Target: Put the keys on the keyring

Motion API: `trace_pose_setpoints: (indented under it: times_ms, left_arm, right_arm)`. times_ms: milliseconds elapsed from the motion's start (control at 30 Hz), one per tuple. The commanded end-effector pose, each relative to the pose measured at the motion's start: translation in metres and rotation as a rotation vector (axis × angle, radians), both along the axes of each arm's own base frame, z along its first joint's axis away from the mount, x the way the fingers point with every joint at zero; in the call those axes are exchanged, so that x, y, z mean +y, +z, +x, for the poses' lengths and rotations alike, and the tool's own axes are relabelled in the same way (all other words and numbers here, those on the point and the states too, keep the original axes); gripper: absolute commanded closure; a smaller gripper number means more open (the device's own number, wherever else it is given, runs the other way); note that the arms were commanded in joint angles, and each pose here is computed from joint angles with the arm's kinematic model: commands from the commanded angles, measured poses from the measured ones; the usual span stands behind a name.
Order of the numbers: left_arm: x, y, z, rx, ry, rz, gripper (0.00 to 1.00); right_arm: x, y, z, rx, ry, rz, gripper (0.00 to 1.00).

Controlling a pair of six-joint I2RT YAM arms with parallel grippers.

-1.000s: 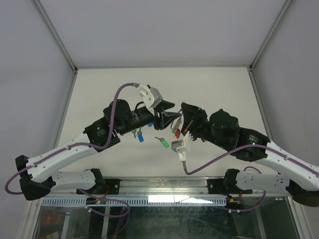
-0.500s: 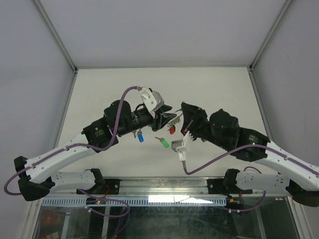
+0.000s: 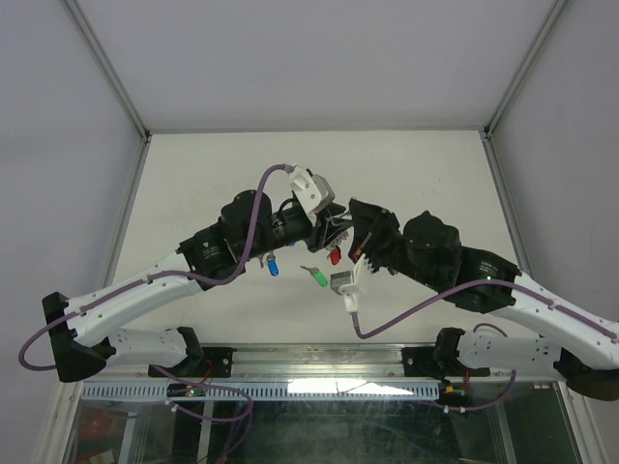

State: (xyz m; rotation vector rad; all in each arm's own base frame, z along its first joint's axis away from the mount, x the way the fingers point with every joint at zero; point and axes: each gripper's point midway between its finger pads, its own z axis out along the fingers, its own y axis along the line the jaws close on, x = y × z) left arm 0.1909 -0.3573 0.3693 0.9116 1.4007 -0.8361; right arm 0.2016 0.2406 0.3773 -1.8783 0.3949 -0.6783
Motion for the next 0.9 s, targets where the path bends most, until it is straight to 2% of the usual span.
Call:
trace_pose_setpoints:
  times_ms: [0, 367, 533, 600, 733, 867]
  left_arm:
    - [-0.009, 0.034, -0.006, -0.041, -0.039, -0.094, 0.69]
    - [-0.01, 0.042, -0.005, -0.077, -0.042, -0.111, 0.78]
    - [-0.011, 0.041, -0.004, -0.08, -0.038, -0.105, 0.91]
    - [-0.011, 0.041, -0.005, -0.084, -0.044, -0.104, 0.99]
    - [-0.009, 0.043, -0.007, -0.097, -0.055, -0.107, 1.0]
    - [-0.001, 0.049, -0.008, -0.114, -0.037, -0.136, 1.0]
  right_arm:
    - [0.002, 0.022, 0.0, -0.033, 0.002, 0.088, 1.0]
    - [0.003, 0.014, -0.003, -0.018, 0.02, 0.075, 1.0]
    - [0.004, 0.014, -0.004, -0.018, 0.027, 0.079, 1.0]
    - [0.004, 0.014, -0.004, -0.016, 0.029, 0.08, 1.0]
    - [0.001, 0.015, -0.006, -0.01, 0.028, 0.087, 0.99]
    - [-0.003, 0.017, -0.009, 0.001, 0.03, 0.112, 0.92]
